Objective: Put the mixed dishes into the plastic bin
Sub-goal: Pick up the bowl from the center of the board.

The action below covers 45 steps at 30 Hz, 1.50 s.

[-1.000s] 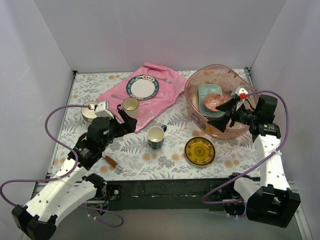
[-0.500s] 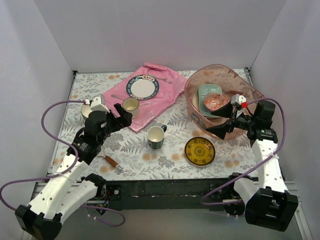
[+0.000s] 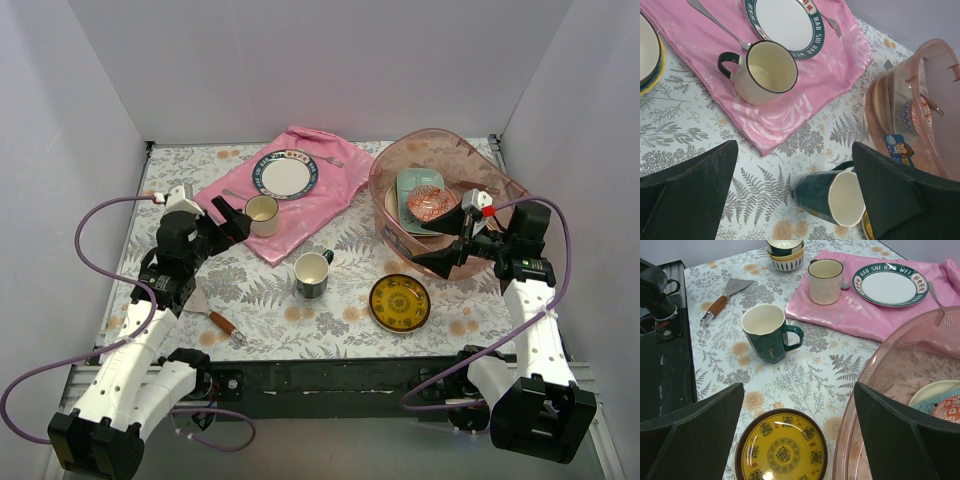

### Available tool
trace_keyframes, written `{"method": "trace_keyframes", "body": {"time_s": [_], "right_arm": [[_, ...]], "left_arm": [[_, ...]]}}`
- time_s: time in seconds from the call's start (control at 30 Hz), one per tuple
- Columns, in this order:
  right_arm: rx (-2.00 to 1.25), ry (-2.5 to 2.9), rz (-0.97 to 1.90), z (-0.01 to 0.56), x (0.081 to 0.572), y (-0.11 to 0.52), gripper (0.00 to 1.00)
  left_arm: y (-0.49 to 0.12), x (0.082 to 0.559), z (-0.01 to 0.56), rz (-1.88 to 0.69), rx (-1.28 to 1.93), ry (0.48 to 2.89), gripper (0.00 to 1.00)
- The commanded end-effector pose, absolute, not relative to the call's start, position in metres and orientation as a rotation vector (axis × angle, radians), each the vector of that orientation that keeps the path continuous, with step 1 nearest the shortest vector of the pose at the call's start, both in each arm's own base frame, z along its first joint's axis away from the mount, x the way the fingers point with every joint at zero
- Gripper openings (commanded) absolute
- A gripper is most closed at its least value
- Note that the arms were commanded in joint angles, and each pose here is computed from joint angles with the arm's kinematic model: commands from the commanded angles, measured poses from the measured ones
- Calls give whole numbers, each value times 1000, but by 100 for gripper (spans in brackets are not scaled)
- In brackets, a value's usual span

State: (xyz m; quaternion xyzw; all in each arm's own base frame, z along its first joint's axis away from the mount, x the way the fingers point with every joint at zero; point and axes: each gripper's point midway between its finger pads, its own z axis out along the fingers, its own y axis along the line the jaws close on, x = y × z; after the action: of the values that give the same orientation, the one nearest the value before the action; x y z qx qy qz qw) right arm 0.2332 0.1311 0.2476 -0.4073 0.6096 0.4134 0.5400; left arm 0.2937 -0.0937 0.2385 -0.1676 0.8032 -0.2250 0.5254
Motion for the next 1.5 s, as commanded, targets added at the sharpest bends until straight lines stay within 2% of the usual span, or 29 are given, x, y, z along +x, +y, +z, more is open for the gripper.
{"method": "trace_keyframes", "body": {"time_s": [0.0,0.77,1.1,1.33,1.47], "right_arm": [[-996,1418,954,250,236,131,98],[-979,1454,919,240,243,127,99],[-974,1463,918,238,245,127,99],[-976,1461,920,240,244,127,99],[-978,1458,924,240,244,128,99]], "left_arm": [[-96,299,251,-599,-360,1886,98],[-73,313,246,-585,-412,1876,98],[-37,338,244,-511,-624,1864,98],[20,361,221,-221,-891,1910,98],[49,366,212,-33,-919,1924,93]]}}
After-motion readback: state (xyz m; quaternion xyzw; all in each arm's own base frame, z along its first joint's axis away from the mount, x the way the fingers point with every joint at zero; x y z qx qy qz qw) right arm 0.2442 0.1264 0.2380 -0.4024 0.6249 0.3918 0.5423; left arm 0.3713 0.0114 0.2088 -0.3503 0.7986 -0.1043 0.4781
